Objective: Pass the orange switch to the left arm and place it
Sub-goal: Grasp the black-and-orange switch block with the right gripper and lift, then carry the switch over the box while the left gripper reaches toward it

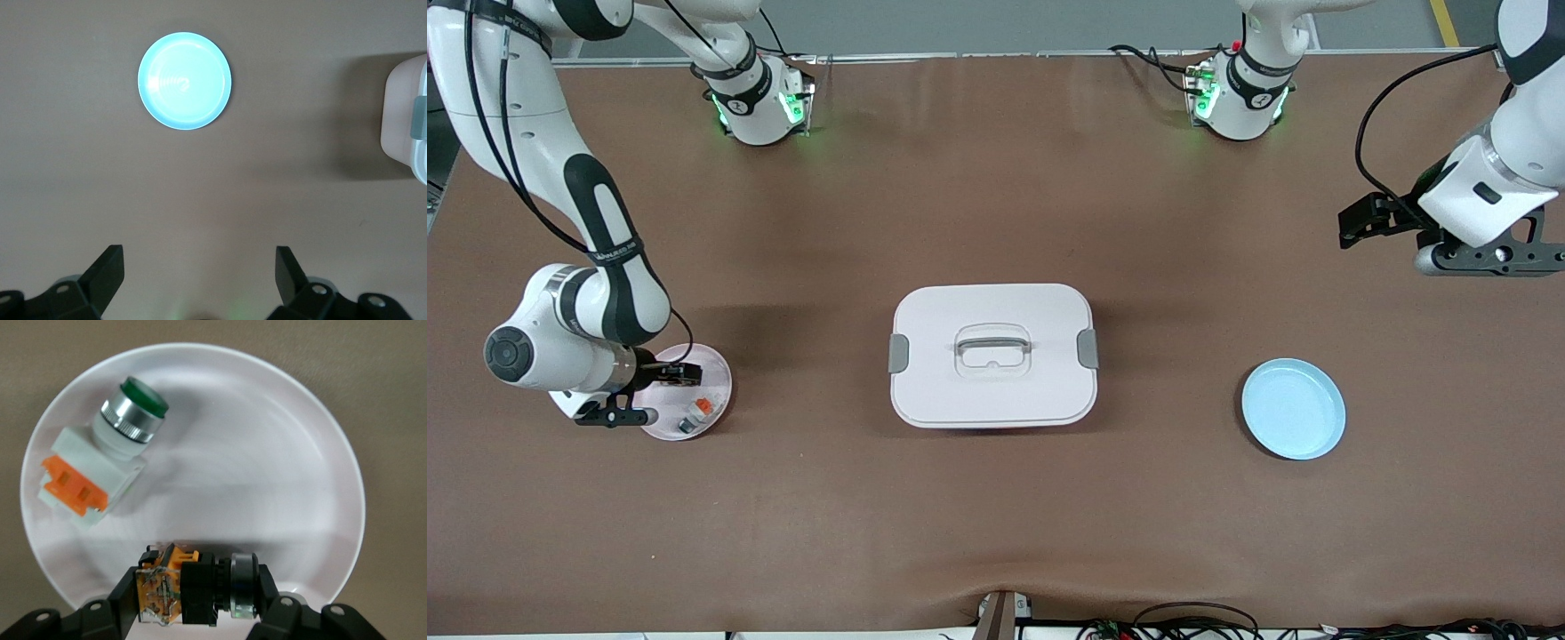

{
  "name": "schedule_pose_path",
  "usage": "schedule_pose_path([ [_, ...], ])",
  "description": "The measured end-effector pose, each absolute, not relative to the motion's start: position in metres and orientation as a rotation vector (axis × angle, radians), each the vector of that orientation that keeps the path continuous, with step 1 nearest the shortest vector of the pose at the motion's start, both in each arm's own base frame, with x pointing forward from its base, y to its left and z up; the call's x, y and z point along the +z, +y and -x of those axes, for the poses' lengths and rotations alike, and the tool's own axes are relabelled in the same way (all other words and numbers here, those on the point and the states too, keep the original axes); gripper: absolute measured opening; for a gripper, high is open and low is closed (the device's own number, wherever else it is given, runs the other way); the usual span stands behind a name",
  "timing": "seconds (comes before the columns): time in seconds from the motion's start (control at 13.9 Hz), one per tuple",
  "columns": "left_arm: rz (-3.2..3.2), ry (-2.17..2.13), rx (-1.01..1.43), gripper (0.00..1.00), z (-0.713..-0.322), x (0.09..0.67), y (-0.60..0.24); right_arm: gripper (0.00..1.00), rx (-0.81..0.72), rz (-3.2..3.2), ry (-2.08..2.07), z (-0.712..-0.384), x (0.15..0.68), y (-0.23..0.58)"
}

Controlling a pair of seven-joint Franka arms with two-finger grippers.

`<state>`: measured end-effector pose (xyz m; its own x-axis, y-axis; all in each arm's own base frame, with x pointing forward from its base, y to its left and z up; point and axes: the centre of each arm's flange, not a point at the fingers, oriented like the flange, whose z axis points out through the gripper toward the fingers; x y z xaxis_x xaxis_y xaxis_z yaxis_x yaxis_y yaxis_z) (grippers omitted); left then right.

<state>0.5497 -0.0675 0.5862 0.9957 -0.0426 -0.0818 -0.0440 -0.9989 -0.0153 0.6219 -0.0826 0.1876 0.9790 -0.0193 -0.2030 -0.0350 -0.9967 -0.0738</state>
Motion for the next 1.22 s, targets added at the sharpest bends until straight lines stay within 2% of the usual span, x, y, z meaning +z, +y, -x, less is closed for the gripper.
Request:
schedule_pose_path([
  [0.57,3.123,0.065,0.108,1.00,-0.551,0.587,-0.067,0.72,0.642,2.834,0.293,-0.633,0.291,-0.063],
  [0.86,3.125,0.066,0.086,1.00,-0.552,0.591,-0.067,0.72,0.761,2.751,0.526,-0.635,0.354,-0.012],
  [1.22,3.137,0.077,0.041,1.00,-0.554,0.603,-0.072,0.72,0.898,2.546,0.879,-0.638,0.395,0.035],
])
